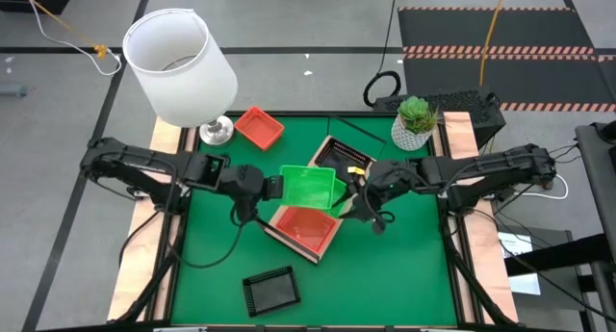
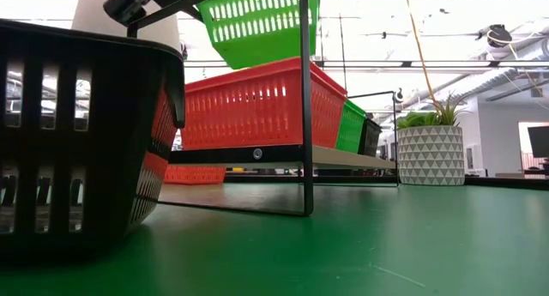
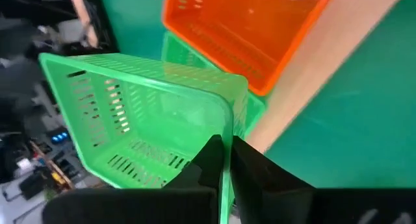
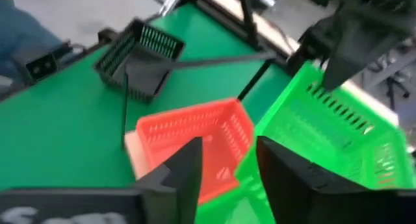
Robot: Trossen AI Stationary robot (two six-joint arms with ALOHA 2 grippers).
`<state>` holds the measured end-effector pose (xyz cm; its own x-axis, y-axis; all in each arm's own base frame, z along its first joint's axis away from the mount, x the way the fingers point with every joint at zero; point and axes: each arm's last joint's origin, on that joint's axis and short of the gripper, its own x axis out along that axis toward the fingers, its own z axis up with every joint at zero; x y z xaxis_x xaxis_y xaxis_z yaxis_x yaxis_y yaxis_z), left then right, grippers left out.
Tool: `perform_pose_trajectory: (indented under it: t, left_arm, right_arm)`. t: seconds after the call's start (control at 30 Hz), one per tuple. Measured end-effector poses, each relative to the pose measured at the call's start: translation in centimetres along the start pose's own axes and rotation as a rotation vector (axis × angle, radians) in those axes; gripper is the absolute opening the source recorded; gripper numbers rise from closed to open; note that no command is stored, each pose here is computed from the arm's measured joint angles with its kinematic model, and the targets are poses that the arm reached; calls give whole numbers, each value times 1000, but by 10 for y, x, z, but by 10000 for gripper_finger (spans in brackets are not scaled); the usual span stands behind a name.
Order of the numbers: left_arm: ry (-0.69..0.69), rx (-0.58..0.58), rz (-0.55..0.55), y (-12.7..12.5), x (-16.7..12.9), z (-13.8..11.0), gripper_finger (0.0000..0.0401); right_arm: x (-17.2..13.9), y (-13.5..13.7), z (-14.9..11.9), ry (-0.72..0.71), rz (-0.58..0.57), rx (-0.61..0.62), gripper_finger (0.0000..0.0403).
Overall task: Stack baskets on shelf by color
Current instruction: Stack the green bin into the stacked green bin on the shelf
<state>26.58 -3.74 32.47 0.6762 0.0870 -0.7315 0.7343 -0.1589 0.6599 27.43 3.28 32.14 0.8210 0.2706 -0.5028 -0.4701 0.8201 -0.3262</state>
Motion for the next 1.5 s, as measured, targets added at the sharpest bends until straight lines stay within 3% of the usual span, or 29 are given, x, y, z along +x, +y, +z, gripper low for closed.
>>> perform_pose_trajectory:
  t: [0.13,0.3,0.6,0.73,0.87,1.07,1.27,1.5]
  left_arm:
    - [-37,0,15,1,2,-8,8]
    - [-35,4,-8,1,16,-21,17]
    - [-75,81,-73,1,51,-20,6]
    - [-70,125,-100,0,63,-21,16]
    - [-44,198,-78,3,71,-21,22]
    - [-19,248,-22,8,72,-25,7]
    - [0,262,-46,5,74,-36,31]
    - [-6,260,-85,1,85,-38,30]
  right_arm:
    - [0,1,-3,26,11,3,176]
    - [-4,2,-3,32,12,14,180]
    - [-38,25,-14,87,59,242,162]
    - [-49,37,-23,72,-4,302,160]
    - [-54,46,-35,36,-79,314,160]
    - [-55,54,-50,-45,-105,299,160]
    - [-58,55,-52,-45,-135,272,160]
    - [-59,55,-52,-46,-135,261,160]
